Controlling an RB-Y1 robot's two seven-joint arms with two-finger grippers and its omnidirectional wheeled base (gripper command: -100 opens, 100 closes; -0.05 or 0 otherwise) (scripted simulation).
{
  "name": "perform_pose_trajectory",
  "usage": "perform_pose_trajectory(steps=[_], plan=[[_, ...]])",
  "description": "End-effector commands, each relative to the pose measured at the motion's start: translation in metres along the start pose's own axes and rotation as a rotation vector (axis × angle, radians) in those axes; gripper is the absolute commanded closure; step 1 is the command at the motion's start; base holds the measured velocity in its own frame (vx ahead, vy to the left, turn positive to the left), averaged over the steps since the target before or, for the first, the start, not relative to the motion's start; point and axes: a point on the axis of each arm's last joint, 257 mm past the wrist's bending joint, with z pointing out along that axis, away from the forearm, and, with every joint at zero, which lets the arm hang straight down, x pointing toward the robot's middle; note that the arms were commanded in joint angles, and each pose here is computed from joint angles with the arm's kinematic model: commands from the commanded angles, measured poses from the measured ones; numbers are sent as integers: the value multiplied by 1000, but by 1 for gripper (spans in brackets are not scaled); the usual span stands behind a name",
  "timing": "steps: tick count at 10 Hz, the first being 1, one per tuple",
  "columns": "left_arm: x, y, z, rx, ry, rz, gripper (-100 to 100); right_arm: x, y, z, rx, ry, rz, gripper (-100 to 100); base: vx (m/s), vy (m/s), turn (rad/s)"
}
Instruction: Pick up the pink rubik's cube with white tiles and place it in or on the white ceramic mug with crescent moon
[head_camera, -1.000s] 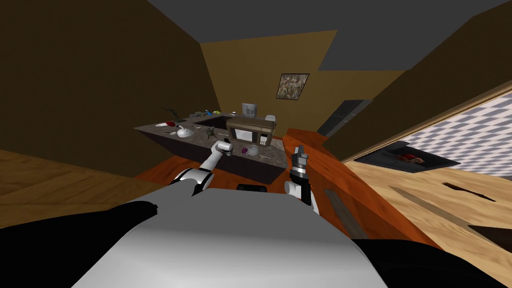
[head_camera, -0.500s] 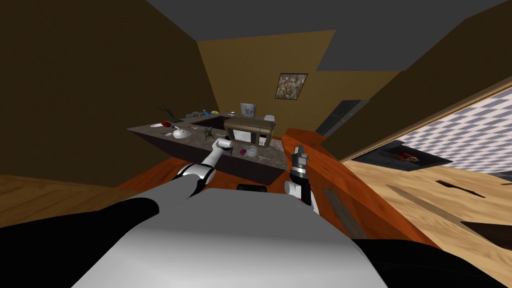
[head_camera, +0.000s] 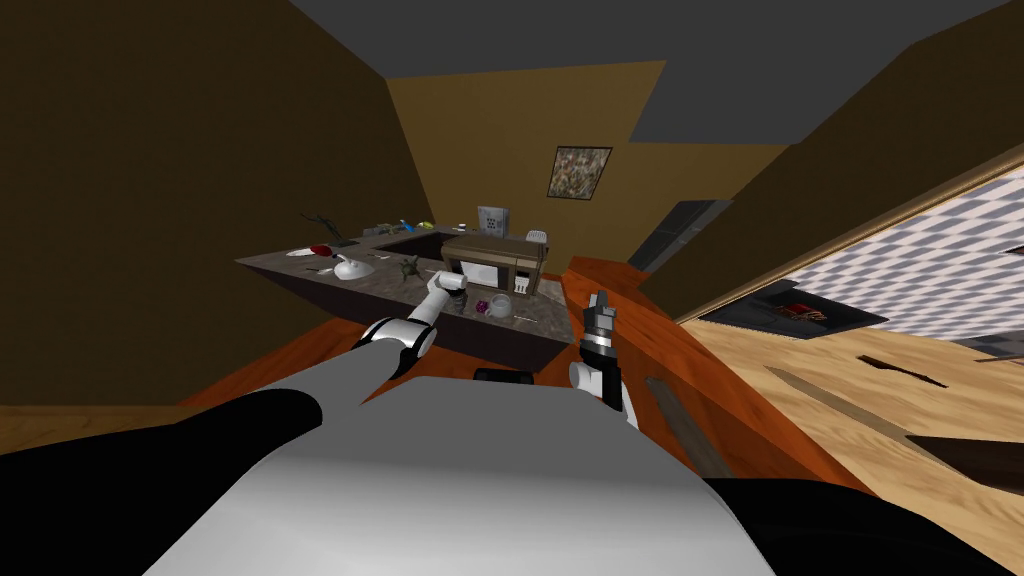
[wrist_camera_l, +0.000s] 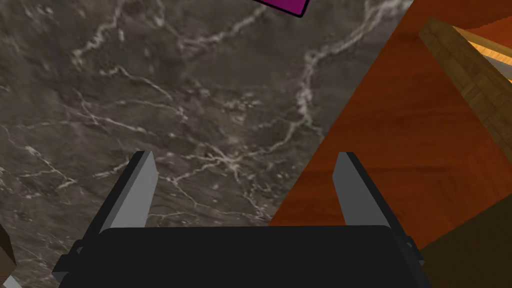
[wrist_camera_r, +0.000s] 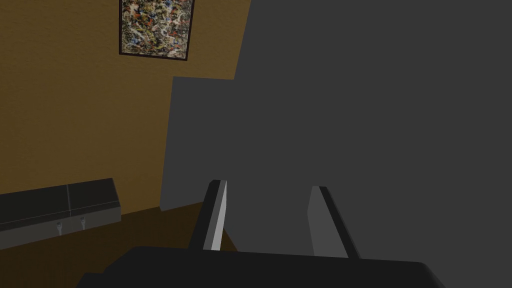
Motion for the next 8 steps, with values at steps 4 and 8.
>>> perform_pose_trajectory(steps=[4, 8], plan=[[17, 16, -13, -119, 36, -10, -100, 0, 0, 0, 0, 0, 0, 0, 43, -39, -31], [36, 27, -23, -197, 74, -9, -100, 0, 0, 0, 0, 0, 0, 0, 26, -44, -26]])
